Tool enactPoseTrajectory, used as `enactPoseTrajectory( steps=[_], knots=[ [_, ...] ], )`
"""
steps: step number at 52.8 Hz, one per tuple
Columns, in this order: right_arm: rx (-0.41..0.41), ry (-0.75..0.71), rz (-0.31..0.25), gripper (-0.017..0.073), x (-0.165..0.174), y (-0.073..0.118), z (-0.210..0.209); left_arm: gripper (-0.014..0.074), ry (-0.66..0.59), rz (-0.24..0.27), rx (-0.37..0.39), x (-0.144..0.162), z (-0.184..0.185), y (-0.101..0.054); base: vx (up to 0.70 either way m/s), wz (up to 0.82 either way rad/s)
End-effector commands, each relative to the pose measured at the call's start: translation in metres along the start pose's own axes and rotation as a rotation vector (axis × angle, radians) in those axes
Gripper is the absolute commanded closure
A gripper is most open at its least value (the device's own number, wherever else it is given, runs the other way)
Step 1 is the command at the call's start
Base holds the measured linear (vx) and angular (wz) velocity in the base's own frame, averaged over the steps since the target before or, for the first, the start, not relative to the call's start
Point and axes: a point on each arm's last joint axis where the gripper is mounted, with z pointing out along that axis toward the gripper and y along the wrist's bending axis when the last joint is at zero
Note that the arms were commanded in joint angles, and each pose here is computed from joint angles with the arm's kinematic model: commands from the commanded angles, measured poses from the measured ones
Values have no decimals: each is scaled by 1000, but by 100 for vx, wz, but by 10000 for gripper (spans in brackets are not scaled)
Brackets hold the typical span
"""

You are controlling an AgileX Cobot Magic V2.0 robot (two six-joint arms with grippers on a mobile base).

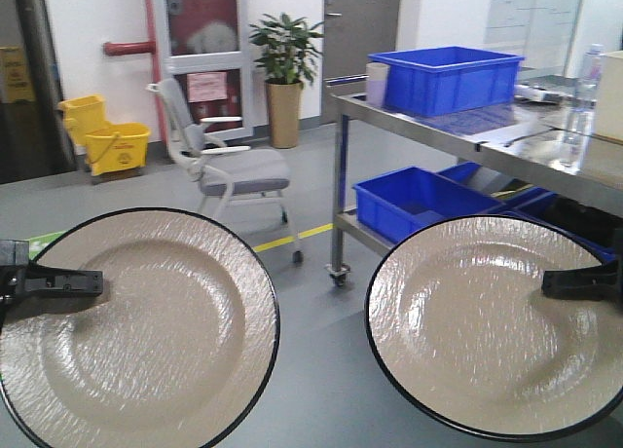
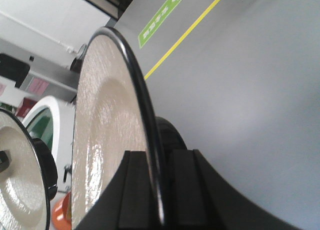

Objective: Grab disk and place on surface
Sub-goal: 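Hold both plates while the base drives to the steel table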

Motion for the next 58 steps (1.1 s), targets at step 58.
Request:
enactPoseTrajectory(
  steps=[58],
  knots=[
    [-154, -44, -19, 568, -5, 33, -12, 601, -107, -3, 111, -13, -12, -29, 43, -3]
  ],
)
